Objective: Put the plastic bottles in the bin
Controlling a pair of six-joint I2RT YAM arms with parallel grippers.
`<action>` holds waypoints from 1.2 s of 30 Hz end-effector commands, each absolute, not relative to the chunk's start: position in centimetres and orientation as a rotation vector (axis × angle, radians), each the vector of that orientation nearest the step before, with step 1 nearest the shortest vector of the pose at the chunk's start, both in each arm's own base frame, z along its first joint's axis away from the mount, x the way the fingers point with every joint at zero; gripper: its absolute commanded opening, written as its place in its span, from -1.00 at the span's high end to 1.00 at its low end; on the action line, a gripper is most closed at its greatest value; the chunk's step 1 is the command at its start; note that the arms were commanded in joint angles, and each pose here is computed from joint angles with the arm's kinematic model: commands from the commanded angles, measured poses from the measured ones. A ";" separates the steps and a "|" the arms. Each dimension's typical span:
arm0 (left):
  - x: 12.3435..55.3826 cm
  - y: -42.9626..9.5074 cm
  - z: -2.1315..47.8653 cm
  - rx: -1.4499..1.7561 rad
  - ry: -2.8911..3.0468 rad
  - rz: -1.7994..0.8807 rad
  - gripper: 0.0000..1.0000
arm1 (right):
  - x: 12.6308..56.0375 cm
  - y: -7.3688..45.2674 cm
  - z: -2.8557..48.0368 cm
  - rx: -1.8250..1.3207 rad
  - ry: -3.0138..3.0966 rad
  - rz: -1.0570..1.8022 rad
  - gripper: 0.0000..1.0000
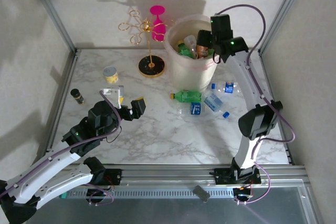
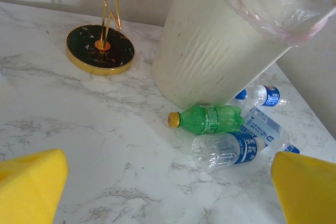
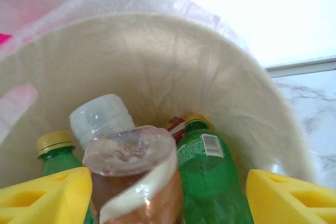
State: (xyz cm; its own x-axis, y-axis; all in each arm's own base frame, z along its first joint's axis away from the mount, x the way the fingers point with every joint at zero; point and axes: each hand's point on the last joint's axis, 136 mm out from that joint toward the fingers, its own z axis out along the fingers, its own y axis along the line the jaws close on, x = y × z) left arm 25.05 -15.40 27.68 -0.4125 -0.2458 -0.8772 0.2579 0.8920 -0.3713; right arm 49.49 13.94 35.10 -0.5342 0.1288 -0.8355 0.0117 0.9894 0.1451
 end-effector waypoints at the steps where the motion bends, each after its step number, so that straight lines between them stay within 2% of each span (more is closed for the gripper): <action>1: 24.8 -15.4 29.5 -0.026 1.870 -0.622 -0.96 | 46.5 13.4 40.2 0.106 2.007 0.243 -0.51; 6: 24.0 -16.4 30.5 -0.078 1.870 -0.780 -0.97 | 42.4 12.3 41.2 0.122 1.943 0.317 -0.51; 10: 23.7 -17.0 29.8 -0.133 1.884 -0.871 -0.97 | 39.0 11.1 40.4 0.167 1.898 0.386 -0.42; 15: 24.1 -16.7 26.8 -0.291 1.919 -0.921 -0.99 | 35.2 8.3 34.7 0.314 1.957 0.350 -0.36; 20: 24.8 -16.2 23.2 -0.455 1.980 -0.905 -0.99 | 32.2 8.5 28.8 0.438 2.042 0.484 -0.33; 25: 25.2 -16.7 20.3 -0.527 2.054 -0.892 -0.99 | 29.8 9.2 20.7 0.853 2.157 0.689 -0.16; 29: 25.1 -17.1 19.3 -0.538 2.063 -0.922 -0.99 | 28.8 11.6 16.7 1.054 2.133 0.985 -0.16; 32: 24.9 -16.9 18.7 -0.539 2.065 -0.917 -0.99 | 28.8 13.0 14.7 1.110 2.153 1.077 -0.19; 36: 24.7 -16.6 18.3 -0.540 2.060 -0.914 -0.99 | 29.2 14.8 13.1 1.113 2.189 1.143 -0.38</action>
